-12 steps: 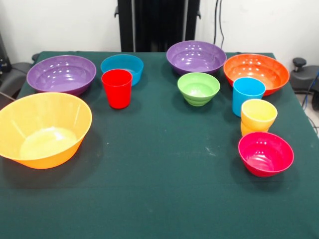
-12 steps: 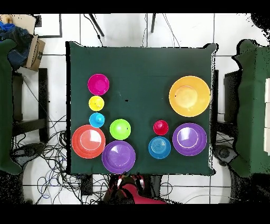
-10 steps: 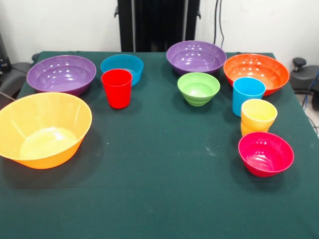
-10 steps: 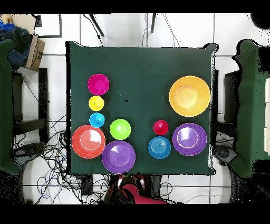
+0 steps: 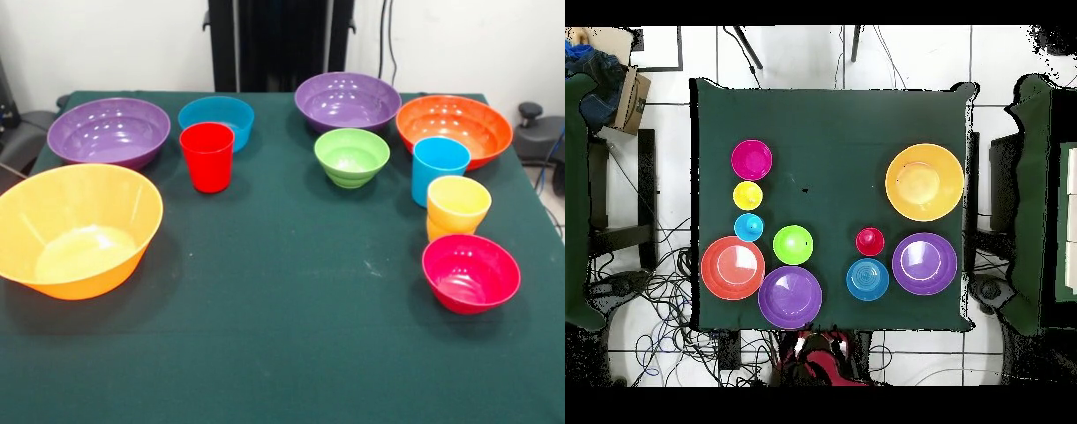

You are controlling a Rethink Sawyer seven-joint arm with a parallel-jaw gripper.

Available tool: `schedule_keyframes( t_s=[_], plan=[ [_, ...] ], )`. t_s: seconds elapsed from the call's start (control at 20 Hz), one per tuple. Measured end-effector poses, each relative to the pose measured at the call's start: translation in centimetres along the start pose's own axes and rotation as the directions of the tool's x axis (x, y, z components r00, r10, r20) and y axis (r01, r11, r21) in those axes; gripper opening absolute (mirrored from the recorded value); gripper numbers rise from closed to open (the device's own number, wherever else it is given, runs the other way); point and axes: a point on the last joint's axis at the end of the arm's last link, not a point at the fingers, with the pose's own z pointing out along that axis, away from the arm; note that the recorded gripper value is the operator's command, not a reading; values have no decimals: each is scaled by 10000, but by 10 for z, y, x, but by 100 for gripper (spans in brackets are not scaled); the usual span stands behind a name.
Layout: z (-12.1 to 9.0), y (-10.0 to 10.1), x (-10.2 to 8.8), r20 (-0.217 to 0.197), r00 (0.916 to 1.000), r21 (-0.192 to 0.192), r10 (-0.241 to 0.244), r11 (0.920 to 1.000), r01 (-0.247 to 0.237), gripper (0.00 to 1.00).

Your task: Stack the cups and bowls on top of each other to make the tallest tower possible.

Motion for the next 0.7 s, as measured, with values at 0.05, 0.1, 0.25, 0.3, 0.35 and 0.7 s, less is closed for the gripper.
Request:
schedule_keyframes(
  t_s=[0.05, 0.1, 0.25, 0.3, 0.35, 0.7],
  plan=[
    [-3, 2, 0, 25, 10000, 39, -77, 10000, 77, 100],
    [-4, 2, -1, 31, 9999, 44, -99, 9999, 99, 100],
    [-5, 5, -1, 57, 9997, 35, -234, 9997, 234, 100],
    [-5, 6, -1, 56, 9996, 27, -267, 9996, 267, 100],
    [-5, 7, -2, 55, 9995, 20, -296, 9996, 296, 100],
    [2, 15, 8, -273, 9975, -98, -646, 9979, 644, 100]
  ],
)
